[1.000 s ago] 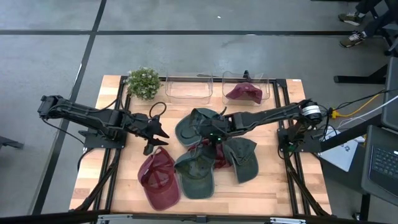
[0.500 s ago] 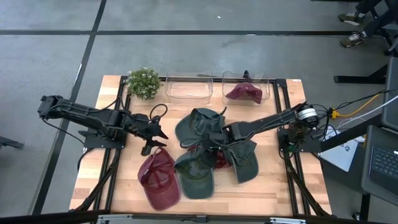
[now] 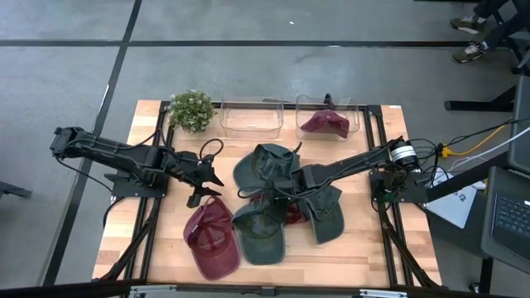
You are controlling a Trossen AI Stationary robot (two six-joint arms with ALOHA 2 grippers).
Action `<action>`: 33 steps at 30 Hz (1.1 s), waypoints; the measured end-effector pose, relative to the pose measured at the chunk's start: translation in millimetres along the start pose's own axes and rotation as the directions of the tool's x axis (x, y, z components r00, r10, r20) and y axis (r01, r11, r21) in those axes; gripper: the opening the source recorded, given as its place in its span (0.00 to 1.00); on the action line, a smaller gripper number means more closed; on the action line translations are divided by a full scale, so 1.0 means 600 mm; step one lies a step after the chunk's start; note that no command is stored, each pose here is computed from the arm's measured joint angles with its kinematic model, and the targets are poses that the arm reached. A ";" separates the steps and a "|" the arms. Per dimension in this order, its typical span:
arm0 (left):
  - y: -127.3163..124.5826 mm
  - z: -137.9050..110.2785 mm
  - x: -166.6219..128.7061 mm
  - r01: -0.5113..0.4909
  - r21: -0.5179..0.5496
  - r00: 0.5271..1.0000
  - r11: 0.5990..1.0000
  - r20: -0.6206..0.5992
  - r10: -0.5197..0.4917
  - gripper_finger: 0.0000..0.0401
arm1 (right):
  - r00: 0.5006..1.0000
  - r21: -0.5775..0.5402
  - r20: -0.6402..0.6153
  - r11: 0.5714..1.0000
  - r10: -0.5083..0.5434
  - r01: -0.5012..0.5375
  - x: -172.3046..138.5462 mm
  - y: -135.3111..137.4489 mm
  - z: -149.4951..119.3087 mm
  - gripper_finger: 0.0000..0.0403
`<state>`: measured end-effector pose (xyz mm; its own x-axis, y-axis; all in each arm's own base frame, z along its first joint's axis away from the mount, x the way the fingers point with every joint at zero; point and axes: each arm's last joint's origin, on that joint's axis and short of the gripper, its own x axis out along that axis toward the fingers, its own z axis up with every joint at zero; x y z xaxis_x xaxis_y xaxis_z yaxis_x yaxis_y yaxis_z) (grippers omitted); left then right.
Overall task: Pick & Place hat
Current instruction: Put the bottom left gray cap into the left transparent bin
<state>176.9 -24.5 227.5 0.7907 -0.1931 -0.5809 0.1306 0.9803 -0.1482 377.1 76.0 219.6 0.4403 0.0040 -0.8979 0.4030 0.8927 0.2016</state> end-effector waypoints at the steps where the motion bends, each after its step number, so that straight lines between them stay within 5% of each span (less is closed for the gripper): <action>1: 0.000 0.000 0.000 -0.002 0.000 1.000 1.000 0.000 0.002 0.38 | 1.000 0.003 0.005 1.000 -0.005 0.005 0.000 0.000 0.000 0.41; 8: -0.001 0.000 -0.001 0.023 0.034 1.000 0.999 -0.001 -0.023 0.38 | 0.993 0.059 0.073 0.994 -0.093 0.089 0.000 -0.004 0.004 0.04; 13: -0.001 0.001 -0.013 0.005 0.061 1.000 0.998 0.025 -0.007 0.38 | 0.986 0.085 0.126 0.991 -0.110 0.100 -0.011 0.001 0.016 0.03; 17: 0.002 0.008 -0.028 -0.110 0.090 0.990 0.990 0.101 0.101 0.38 | 0.965 0.041 0.229 0.992 -0.125 0.119 -0.047 0.015 0.049 0.02; 23: 0.006 0.049 -0.057 -0.269 -0.018 0.910 0.963 0.322 0.260 0.40 | 0.909 0.069 0.371 0.982 -0.190 0.177 -0.122 0.011 0.111 0.01; 27: -0.002 0.087 -0.073 -0.273 0.098 0.895 0.957 0.390 0.215 0.46 | 0.871 0.105 0.441 0.976 -0.217 0.190 -0.162 -0.005 0.147 0.01; 33: -0.001 0.133 -0.074 -0.394 0.084 0.851 0.915 0.409 0.329 0.60 | 0.824 0.139 0.525 0.977 -0.213 0.164 -0.196 -0.027 0.186 0.01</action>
<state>189.3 -13.3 317.4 0.9605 0.1751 -0.2164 -0.1419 0.9767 0.1608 408.5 10.9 365.5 0.6982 -0.4238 -0.5770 0.5773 0.8099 0.1037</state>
